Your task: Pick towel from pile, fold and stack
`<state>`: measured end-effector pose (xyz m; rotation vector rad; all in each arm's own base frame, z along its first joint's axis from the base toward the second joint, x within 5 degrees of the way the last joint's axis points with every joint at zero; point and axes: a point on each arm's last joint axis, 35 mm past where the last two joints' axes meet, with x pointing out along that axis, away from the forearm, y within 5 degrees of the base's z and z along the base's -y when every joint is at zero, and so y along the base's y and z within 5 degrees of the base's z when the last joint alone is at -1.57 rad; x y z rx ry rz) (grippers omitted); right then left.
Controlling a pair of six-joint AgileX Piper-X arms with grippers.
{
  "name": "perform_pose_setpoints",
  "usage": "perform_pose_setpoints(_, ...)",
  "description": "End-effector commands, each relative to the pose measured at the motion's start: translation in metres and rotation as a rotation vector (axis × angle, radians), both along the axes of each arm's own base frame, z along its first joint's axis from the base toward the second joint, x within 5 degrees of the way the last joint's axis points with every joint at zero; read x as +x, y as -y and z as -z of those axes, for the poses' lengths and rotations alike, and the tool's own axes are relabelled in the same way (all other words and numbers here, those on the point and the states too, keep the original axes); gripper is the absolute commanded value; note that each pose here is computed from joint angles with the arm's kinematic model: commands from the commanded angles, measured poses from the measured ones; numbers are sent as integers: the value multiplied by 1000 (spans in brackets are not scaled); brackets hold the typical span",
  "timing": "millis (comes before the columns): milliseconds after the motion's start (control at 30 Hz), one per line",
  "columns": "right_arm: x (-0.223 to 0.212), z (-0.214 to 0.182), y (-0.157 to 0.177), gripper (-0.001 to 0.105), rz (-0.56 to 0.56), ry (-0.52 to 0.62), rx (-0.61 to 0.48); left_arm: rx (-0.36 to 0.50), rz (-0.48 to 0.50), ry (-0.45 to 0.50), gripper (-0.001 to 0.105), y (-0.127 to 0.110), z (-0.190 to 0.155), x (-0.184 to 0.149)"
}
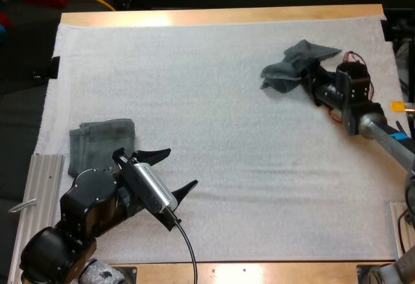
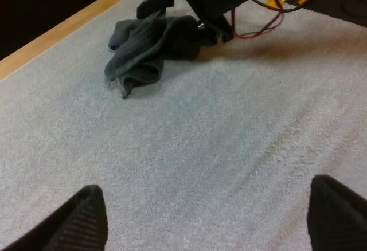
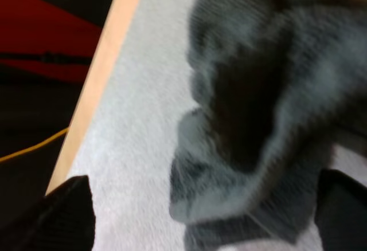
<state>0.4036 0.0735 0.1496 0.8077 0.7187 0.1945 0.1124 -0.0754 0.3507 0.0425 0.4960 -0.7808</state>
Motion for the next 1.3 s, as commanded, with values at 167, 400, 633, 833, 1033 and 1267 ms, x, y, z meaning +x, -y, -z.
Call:
perform_pose_setpoints(167, 8, -3, 2, 52, 121, -6, -31, -19, 11, 7, 69, 1, -4, 0)
perform_pose_setpoints(400, 8, 11, 1, 37, 100, -44, -26, -19, 11, 7, 69, 1, -4, 0)
perform_pose_setpoints(633, 10, 11, -1, 1, 63, -16, -1, -19, 11, 7, 69, 1, -4, 0)
perform_pose_setpoints(833, 9, 1, -3, 1, 1, 44, -50, -19, 11, 7, 69, 1, -4, 0)
perform_pose_setpoints(1033, -13, -57, -18, 1, -164, 219, -413, -19, 11, 7, 69, 1, -4, 0)
perform_pose_setpoints(1267, -41, -116, -22, 1, -228, 339, -525, -19, 11, 7, 69, 1, -4, 0)
